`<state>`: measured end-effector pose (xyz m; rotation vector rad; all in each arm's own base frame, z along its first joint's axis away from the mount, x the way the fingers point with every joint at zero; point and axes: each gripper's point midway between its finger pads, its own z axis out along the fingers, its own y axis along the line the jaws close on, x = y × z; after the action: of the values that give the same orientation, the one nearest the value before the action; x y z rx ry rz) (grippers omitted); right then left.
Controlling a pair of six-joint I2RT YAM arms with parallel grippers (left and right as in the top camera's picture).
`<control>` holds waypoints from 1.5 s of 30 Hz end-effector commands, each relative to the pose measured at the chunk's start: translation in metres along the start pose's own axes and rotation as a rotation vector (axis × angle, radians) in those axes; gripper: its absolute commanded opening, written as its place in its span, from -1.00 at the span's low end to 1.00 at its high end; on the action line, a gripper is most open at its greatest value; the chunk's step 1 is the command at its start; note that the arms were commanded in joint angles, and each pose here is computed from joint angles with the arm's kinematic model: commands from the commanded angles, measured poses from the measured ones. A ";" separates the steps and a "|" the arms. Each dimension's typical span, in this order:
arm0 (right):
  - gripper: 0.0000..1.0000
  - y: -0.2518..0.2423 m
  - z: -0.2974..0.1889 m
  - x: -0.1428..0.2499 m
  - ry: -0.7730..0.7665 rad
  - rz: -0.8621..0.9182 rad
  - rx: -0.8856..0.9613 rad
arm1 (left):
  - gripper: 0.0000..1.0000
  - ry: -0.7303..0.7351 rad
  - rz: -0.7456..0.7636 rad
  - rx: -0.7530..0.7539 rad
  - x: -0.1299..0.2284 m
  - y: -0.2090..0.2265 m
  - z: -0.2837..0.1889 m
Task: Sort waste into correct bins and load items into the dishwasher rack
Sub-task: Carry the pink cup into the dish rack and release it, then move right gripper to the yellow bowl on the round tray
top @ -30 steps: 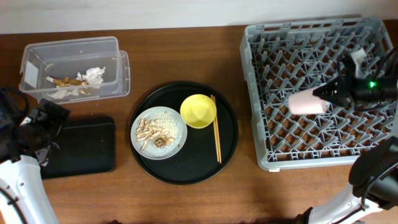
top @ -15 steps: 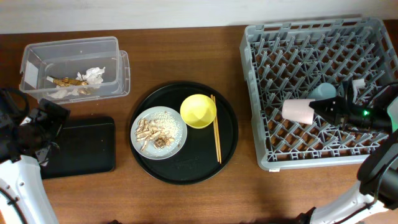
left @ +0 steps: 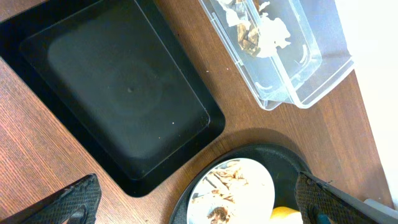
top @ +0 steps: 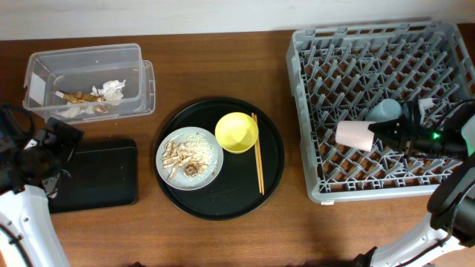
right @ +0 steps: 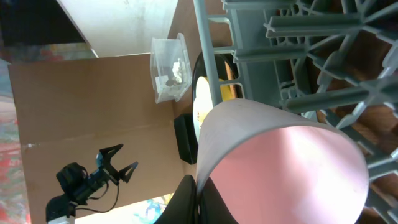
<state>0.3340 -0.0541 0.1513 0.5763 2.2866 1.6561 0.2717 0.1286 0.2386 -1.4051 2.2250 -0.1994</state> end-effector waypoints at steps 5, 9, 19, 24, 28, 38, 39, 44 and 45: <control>-0.81 -0.037 -0.038 -0.004 0.019 0.125 0.320 | 0.98 0.000 -0.016 -0.013 -0.001 0.003 0.002; -0.78 -0.049 -0.066 -0.010 -0.025 0.205 0.559 | 0.98 0.000 -0.015 -0.013 -0.001 0.003 0.002; -0.74 -0.002 -0.110 -0.012 -0.246 0.204 0.764 | 0.98 0.000 -0.015 -0.013 -0.001 0.003 0.002; -0.69 0.048 -0.105 0.004 -0.305 0.046 0.772 | 0.98 0.000 -0.015 -0.013 -0.001 0.003 0.002; -0.35 0.107 -0.056 0.032 -0.245 -0.218 0.751 | 0.98 0.000 -0.015 -0.013 -0.001 0.003 0.002; 0.10 0.162 0.158 0.065 -0.053 -0.721 0.755 | 0.98 0.000 -0.015 -0.013 -0.001 0.003 0.002; 0.02 0.160 0.181 0.064 -0.063 -0.741 0.763 | 0.98 0.000 -0.015 -0.013 -0.001 0.003 0.002; -0.14 0.132 0.290 0.069 -0.080 -0.762 0.751 | 0.98 0.000 -0.015 -0.013 -0.001 0.003 0.002; -0.13 0.120 0.309 0.072 -0.067 -0.749 0.750 | 0.98 0.000 -0.015 -0.013 -0.001 0.003 0.002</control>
<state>0.4111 0.2536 0.2044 -0.2430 2.5254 0.4841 0.2717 0.1286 0.2386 -1.4051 2.2250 -0.1994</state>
